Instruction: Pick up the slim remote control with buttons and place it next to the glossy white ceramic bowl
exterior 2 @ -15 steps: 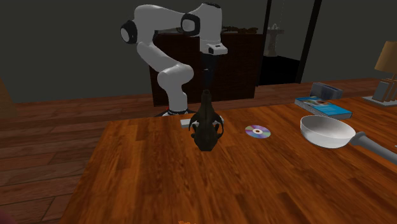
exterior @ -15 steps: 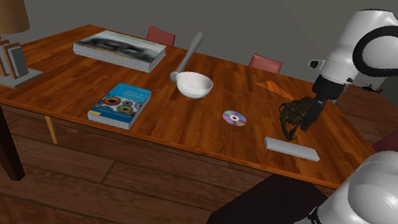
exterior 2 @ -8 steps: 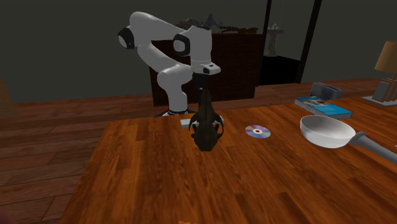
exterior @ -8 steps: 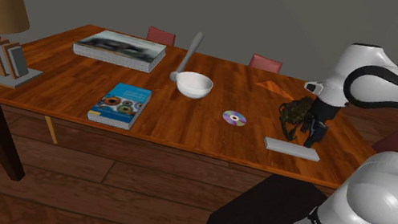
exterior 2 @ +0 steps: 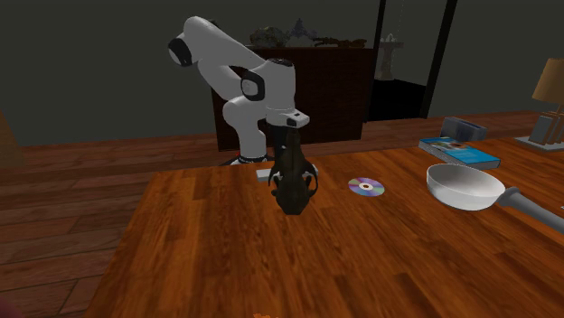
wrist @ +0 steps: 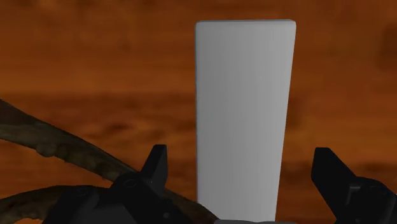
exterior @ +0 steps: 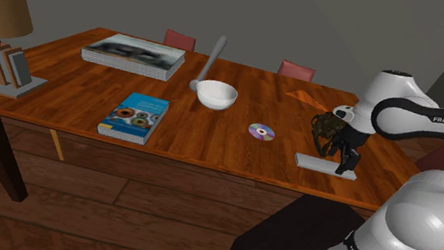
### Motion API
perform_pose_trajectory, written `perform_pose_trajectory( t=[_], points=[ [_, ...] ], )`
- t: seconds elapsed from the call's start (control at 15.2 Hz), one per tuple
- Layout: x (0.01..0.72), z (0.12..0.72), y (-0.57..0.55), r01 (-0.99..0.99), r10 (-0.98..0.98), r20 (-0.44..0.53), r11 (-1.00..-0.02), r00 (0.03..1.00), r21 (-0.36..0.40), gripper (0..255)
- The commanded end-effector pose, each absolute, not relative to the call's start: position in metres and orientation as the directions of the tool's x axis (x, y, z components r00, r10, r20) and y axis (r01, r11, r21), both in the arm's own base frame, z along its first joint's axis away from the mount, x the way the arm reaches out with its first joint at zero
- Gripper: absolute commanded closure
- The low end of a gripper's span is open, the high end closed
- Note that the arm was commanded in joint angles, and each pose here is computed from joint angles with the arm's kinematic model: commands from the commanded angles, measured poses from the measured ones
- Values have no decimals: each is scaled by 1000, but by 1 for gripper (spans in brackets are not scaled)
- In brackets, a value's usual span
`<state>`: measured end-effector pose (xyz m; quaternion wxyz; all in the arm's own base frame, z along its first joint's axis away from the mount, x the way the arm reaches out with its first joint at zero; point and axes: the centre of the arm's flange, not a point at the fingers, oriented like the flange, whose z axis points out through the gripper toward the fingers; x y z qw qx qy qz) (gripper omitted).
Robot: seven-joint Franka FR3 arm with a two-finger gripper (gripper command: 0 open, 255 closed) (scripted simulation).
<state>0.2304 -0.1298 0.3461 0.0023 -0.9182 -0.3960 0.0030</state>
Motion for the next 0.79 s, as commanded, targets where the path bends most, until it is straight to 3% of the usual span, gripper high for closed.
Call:
perform_pose_trajectory(
  t=[0.0, 0.59, 0.66, 0.73],
  points=[
    [230, 336, -129, 729, 729, -3, -685, 685, -6, 0],
    [230, 327, -129, 729, 729, -3, -685, 685, -6, 0],
    [230, 327, -129, 729, 729, -3, -685, 685, -6, 255],
    [230, 327, -129, 729, 729, -3, -685, 685, -6, 255]
  ],
)
